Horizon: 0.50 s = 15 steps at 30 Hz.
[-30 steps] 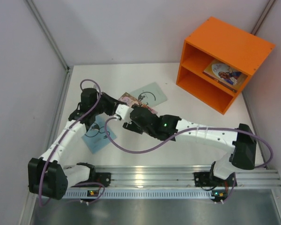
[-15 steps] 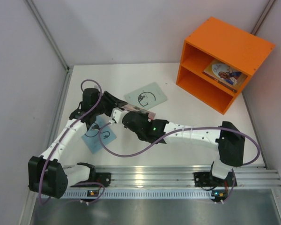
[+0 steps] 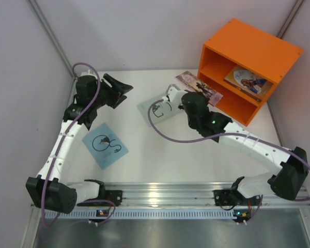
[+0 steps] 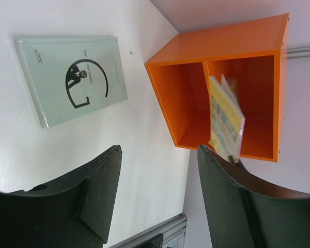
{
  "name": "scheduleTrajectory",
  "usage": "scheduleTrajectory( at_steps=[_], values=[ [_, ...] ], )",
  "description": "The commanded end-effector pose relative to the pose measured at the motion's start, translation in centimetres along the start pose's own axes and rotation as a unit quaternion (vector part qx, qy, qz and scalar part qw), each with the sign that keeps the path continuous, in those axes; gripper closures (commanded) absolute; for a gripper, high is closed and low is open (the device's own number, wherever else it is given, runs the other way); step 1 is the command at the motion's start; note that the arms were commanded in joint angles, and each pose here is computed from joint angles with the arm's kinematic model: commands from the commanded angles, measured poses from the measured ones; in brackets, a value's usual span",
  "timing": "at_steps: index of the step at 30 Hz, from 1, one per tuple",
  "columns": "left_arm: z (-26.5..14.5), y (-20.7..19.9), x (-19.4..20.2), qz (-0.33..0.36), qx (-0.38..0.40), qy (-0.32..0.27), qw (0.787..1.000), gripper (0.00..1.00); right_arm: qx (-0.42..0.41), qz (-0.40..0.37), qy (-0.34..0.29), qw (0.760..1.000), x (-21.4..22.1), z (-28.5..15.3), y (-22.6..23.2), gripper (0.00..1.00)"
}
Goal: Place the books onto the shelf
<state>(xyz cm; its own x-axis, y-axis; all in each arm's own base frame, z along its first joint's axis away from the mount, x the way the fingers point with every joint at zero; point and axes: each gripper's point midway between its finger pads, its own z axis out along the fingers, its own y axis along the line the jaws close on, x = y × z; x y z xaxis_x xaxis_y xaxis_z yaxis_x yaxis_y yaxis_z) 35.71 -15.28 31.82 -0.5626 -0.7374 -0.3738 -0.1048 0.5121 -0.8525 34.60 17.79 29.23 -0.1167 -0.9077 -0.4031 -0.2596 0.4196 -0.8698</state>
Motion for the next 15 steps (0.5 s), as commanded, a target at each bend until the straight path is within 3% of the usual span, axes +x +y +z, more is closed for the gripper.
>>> scheduleTrajectory(
  at_steps=[1, 10, 15],
  values=[
    [-1.0, 0.6, -0.4, 0.026, -0.015, -0.012, 0.999, 0.34, 0.078, -0.011, 0.014, 0.997, 0.8, -0.5, -6.9, 1.0],
    [-0.5, 3.5, 2.7, 0.011, -0.012, 0.038, 0.999, 0.34, 0.131, -0.067, 0.068, 0.987, 5.2, 2.4, -12.1, 1.0],
    [-0.7, 4.1, 2.5, 0.023, -0.018, 0.032, 0.999, 0.34, 0.14, -0.084, 0.081, 0.983, 7.4, 4.0, -13.1, 1.0]
  ],
)
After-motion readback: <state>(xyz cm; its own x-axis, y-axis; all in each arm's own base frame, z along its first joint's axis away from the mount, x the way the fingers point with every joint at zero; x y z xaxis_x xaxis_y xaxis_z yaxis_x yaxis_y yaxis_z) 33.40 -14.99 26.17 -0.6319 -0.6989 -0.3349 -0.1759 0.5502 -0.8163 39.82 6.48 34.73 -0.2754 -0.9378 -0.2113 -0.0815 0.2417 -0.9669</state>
